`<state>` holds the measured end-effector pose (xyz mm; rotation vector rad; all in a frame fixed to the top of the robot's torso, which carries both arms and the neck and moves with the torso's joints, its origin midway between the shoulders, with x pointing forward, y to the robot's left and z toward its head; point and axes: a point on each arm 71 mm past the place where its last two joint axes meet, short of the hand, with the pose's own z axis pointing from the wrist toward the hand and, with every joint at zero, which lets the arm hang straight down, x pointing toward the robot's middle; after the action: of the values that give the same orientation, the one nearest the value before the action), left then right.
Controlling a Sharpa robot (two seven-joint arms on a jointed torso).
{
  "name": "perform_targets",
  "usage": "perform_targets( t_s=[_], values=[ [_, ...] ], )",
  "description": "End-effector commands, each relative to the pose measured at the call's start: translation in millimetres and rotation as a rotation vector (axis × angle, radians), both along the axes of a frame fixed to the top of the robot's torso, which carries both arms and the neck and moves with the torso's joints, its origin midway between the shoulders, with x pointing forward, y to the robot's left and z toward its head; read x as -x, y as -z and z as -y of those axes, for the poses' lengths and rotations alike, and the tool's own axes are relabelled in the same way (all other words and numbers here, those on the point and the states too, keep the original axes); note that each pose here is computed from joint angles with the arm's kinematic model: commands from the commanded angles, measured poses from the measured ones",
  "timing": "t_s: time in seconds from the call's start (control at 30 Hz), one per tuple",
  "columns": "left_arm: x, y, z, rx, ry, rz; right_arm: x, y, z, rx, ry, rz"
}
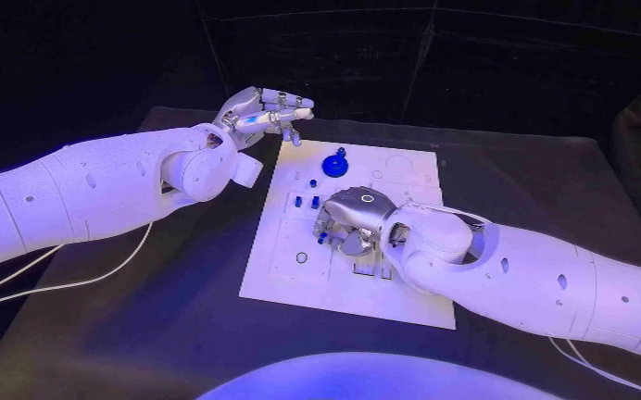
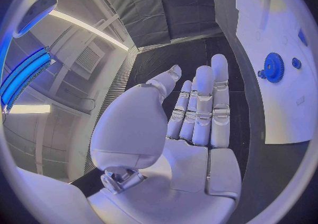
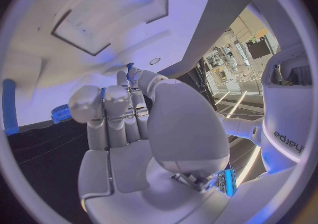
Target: Assemble the parts on the task board
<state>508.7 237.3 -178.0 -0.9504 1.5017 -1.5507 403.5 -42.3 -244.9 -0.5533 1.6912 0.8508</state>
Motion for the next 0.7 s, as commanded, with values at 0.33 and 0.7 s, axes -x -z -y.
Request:
perform_targets(
  t_s=[0.33,0.7],
  values=[
    [-0.1,-1.0,0.7,0.008,0.016,-0.006,5.1,6.7,-2.3,0.041,-0.021,-0.002],
    [-0.6,-0.6,0.6,0.007,0.019,-0.012,2.9,3.9,1.1,-0.017,-0.005,0.028]
  ],
)
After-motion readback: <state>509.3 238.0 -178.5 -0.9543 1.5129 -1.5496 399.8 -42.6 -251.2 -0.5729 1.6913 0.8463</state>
